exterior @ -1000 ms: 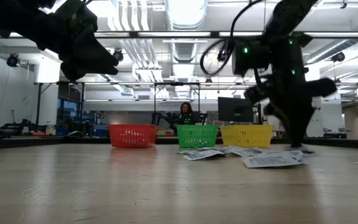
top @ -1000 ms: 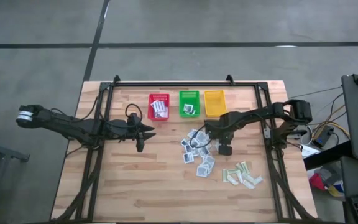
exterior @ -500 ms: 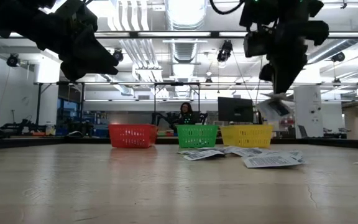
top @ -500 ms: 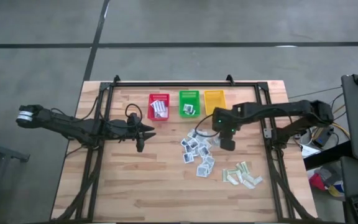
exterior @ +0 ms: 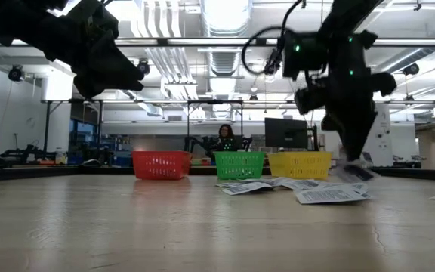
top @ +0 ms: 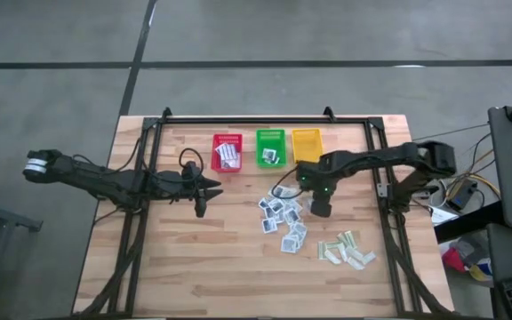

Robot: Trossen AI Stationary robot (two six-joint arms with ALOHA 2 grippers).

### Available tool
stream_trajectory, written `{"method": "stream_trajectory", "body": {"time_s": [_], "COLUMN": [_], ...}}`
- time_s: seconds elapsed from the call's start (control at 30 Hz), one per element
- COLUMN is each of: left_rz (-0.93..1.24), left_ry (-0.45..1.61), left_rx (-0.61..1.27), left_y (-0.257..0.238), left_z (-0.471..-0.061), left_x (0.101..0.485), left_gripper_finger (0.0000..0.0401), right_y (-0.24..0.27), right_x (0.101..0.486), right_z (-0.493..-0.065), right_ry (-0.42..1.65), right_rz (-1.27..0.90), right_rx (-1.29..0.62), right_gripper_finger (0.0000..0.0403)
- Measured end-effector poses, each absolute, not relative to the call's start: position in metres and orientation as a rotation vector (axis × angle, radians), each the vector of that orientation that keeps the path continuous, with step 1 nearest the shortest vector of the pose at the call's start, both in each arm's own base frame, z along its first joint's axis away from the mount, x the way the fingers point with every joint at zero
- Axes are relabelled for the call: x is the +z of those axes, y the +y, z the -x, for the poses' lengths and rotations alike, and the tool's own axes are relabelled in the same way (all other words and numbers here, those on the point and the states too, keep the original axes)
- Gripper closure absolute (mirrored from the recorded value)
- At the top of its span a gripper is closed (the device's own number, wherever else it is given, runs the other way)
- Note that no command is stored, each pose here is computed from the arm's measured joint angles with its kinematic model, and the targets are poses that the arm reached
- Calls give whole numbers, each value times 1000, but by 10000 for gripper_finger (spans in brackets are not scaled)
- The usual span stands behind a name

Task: Pick & Place First Aid Supplies
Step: Put the alcohol pad into the green basket

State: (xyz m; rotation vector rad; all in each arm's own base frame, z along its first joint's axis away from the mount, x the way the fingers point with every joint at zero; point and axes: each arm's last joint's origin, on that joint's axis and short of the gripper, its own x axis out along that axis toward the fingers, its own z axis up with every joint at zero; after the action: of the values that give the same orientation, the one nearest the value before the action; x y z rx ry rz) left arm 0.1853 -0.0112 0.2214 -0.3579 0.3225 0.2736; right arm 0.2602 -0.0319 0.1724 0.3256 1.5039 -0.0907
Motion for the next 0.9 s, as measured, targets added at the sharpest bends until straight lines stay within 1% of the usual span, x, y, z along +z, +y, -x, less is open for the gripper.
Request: {"method": "stream_trajectory", "body": {"time_s": [0.23, 0.37, 0.53, 0.7, 0.9], "left_rz": [361, 361, 363, 364, 364], "left_ry": [322, 322, 322, 322, 322], "left_rx": [273, 274, 274, 274, 274], "left_y": [-11, -11, -11, -11, -11], "left_z": [-185, -185, -185, -185, -185], "left_x": [221, 221, 221, 221, 221], "left_gripper_finger": [268, 268, 268, 268, 268], "right_y": [-33, -34, -38, -45, -47], "right_x": [141, 133, 134, 145, 145], "right_z": [-268, -270, -268, -267, -268], "right_ry": [1628, 1649, 1630, 1537, 1518], "right_rz": [-296, -347, -394, -495, -501], "right_rx": [-32, 43, 84, 194, 213], "right_gripper_finger": [394, 394, 394, 394, 394]}}
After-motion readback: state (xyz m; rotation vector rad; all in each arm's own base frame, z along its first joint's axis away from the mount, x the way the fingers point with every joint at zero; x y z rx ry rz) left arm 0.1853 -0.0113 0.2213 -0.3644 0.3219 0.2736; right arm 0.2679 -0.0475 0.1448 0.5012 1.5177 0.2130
